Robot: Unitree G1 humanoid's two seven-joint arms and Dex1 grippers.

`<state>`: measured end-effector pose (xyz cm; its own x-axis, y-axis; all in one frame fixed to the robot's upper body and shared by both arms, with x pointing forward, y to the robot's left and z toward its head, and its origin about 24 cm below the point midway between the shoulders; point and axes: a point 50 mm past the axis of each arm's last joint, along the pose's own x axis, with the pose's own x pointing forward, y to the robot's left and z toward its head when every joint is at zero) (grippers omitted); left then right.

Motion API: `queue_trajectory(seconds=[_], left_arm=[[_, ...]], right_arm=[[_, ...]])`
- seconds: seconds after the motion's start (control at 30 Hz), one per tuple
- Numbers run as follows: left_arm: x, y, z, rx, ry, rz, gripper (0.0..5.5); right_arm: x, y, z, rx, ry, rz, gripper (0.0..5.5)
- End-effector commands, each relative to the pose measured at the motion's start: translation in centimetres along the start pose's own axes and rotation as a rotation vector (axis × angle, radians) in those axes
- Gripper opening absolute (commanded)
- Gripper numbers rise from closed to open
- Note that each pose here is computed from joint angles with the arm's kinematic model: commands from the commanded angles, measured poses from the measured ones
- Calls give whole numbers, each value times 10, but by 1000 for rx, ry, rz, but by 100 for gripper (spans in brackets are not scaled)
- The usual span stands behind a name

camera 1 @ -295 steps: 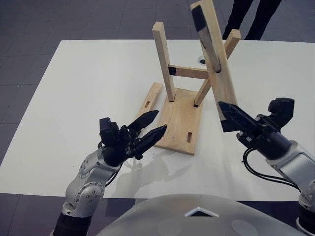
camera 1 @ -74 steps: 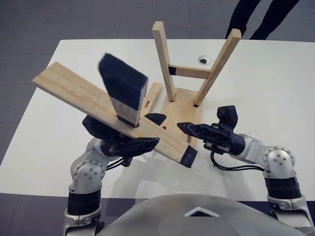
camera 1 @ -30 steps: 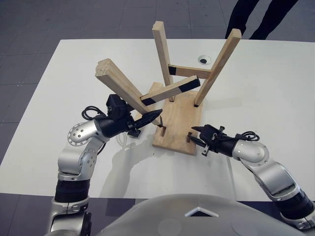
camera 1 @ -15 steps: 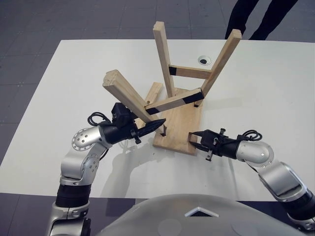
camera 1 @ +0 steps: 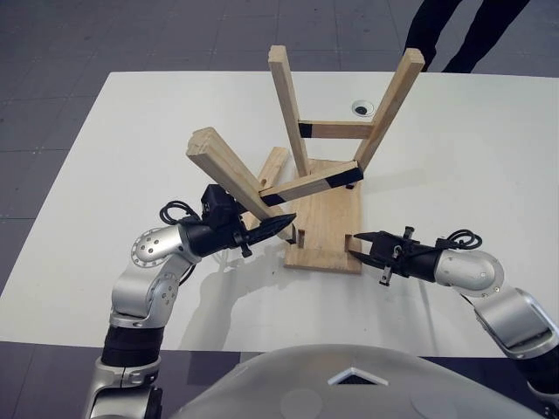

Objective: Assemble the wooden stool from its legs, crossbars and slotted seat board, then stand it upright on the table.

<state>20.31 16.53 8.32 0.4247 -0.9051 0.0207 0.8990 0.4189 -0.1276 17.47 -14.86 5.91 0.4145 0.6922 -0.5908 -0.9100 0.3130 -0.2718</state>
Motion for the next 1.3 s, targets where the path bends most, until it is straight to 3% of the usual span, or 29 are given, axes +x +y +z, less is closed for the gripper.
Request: queue_trajectory(seconds=[0.03, 0.63, 1.3], left_arm=[[8, -2, 1, -8, -36, -42, 219], [18, 2, -1, 58, -6, -115, 219], [11, 3, -8, 46, 37, -86, 219]], right_arm=[[-4, 10, -36, 64, 197, 54, 154], [-2, 11, -36, 53, 189, 84, 154], [-2, 13, -36, 58, 187, 85, 154]])
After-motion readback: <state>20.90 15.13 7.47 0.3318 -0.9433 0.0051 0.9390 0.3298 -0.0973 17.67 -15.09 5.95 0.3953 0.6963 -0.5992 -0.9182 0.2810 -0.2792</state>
